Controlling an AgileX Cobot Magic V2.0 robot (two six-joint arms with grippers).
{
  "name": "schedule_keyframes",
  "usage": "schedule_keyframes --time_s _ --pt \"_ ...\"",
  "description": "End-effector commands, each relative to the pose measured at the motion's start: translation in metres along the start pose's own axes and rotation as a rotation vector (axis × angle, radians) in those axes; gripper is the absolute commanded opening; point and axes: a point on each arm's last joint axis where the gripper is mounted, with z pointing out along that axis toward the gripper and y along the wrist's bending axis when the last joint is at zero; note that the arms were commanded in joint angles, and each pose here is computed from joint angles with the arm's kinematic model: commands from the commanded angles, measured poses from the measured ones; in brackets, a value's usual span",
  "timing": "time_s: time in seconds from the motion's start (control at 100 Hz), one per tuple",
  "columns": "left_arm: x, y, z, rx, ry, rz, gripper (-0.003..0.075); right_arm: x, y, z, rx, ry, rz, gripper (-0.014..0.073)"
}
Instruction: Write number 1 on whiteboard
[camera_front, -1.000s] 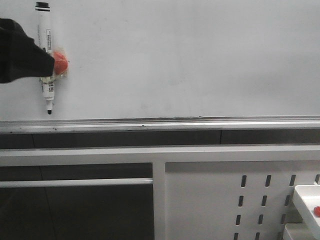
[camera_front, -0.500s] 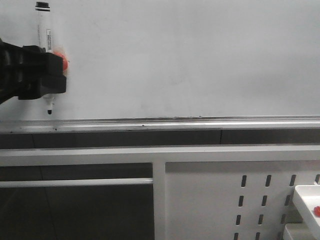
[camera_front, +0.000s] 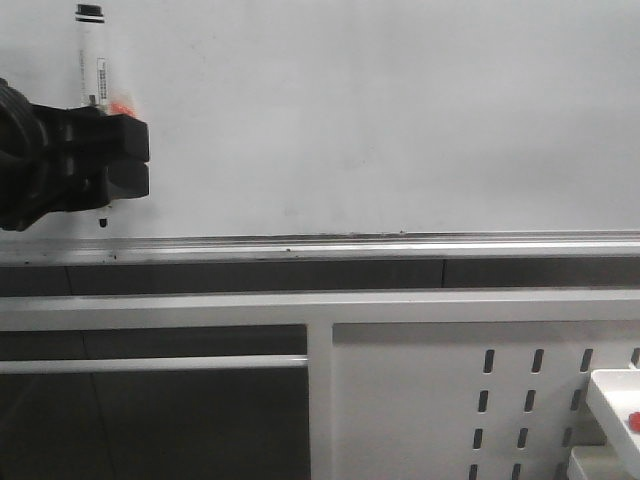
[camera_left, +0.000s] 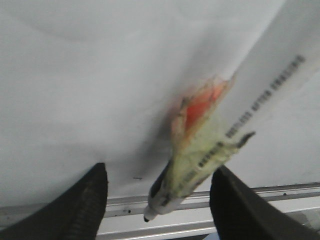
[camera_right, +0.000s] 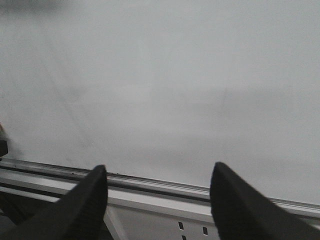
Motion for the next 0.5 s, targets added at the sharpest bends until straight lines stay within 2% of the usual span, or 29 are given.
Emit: schedule_keyframes --time_s 0.0,0.19,0.41,0.49 --pt "-0.029 -0.006 -0.003 0.009 -0.200 0.005 0.0421 -0.016 0.001 -0.001 0.002 -0.086 -0.017 0.0400" --pt "-0.029 -0.009 -0.004 0.027 -0.208 0.029 0.0421 -0.016 0.001 -0.001 0.002 -0.086 -0.017 0.0400" --pt "-0.024 -0.030 -0.009 0.132 -0.217 0.128 0.0421 -0.016 0.001 -0.001 0.002 -0.084 -0.017 0.0400" --pt "-0.025 -0.031 -0.010 0.136 -0.236 0.129 0.0421 -0.016 0.001 -0.001 0.001 -0.080 -0.017 0.0400"
